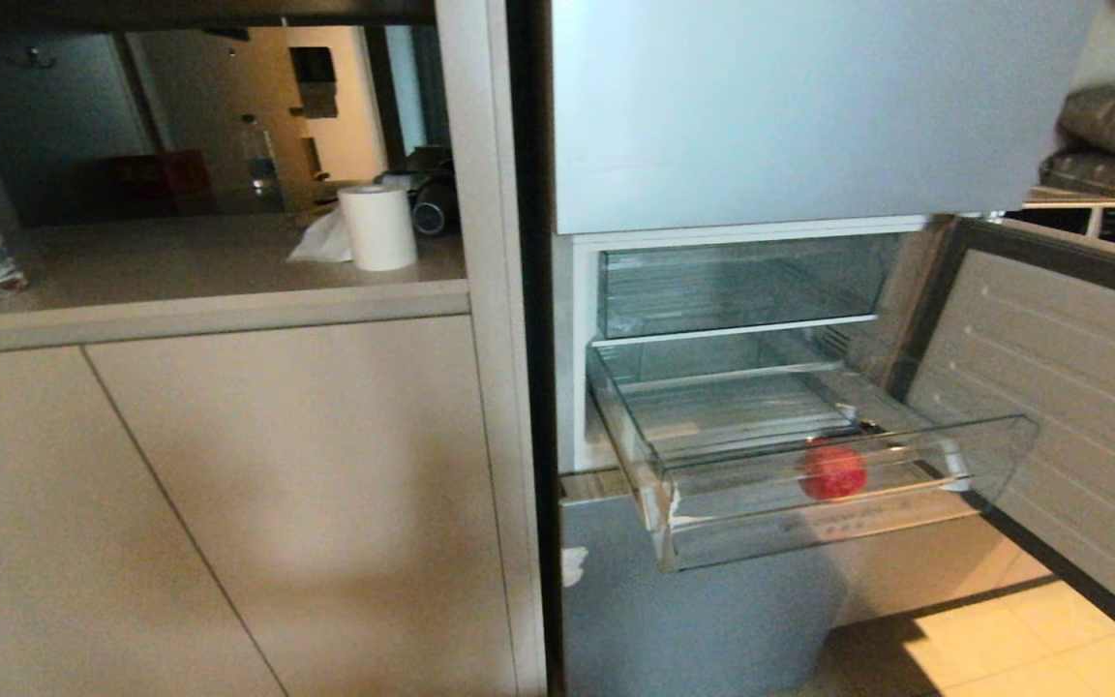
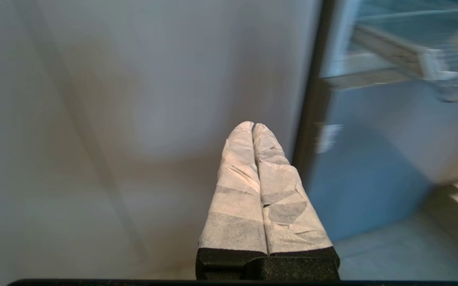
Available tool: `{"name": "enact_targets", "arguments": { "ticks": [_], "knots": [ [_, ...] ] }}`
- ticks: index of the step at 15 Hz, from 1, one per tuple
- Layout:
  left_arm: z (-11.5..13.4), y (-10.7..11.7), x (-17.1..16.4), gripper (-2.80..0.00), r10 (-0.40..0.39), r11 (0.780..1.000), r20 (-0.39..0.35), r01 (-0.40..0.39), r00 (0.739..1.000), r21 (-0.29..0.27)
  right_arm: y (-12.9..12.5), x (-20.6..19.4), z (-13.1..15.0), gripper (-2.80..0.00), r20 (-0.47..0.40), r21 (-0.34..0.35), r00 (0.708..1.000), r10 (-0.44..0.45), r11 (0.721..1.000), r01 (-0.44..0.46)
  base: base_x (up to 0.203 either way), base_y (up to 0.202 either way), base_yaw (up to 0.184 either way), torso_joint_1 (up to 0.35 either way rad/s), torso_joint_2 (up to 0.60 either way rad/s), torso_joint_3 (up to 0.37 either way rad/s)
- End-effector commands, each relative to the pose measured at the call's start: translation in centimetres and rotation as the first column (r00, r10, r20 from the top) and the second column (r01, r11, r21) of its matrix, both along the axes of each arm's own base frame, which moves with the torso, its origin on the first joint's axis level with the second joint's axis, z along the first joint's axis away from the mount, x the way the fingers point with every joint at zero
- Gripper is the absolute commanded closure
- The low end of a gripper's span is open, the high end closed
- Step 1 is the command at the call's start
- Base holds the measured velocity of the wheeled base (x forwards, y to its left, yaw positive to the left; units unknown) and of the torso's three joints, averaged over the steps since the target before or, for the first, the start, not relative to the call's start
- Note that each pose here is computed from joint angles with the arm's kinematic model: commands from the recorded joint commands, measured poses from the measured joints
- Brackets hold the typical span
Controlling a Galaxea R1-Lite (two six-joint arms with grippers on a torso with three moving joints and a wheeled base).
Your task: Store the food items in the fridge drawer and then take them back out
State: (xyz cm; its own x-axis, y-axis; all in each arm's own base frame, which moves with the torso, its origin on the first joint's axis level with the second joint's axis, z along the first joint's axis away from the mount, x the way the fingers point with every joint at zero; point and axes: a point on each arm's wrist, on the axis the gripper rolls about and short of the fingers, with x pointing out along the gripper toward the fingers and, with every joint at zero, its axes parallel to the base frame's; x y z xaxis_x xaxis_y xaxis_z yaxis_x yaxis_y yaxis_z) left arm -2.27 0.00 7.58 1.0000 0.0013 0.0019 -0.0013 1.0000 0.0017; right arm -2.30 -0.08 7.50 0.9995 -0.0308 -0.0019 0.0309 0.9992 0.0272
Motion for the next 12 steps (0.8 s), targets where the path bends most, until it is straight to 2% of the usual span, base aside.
{"name": "enact_targets", "arguments": {
  "ticks": [1,9,12],
  "knots": [
    [-0.04,0.0,0.02,0.0,0.0,1.0,-0.002,0.0,1.0,0.0,0.0,0.03,-0.05,0.0,-0.004,0.0,1.0,0.0,1.0,0.0,-0.002,0.004,-0.182,0.003,0.0,0.002],
    [-0.04,0.0,0.02,0.0,0.0,1.0,-0.002,0.0,1.0,0.0,0.0,0.02,-0.01,0.0,-0.003,-0.003,1.0,0.002,1.0,-0.002,0.0,0.008,-0.174,0.001,0.0,0.004],
    [-0.04,0.0,0.02,0.0,0.0,1.0,-0.002,0.0,1.0,0.0,0.02,0.03,-0.03,0.0,-0.003,-0.021,1.0,0.01,1.0,-0.011,-0.001,0.006,-0.1,0.001,0.0,0.001]
  ]
}}
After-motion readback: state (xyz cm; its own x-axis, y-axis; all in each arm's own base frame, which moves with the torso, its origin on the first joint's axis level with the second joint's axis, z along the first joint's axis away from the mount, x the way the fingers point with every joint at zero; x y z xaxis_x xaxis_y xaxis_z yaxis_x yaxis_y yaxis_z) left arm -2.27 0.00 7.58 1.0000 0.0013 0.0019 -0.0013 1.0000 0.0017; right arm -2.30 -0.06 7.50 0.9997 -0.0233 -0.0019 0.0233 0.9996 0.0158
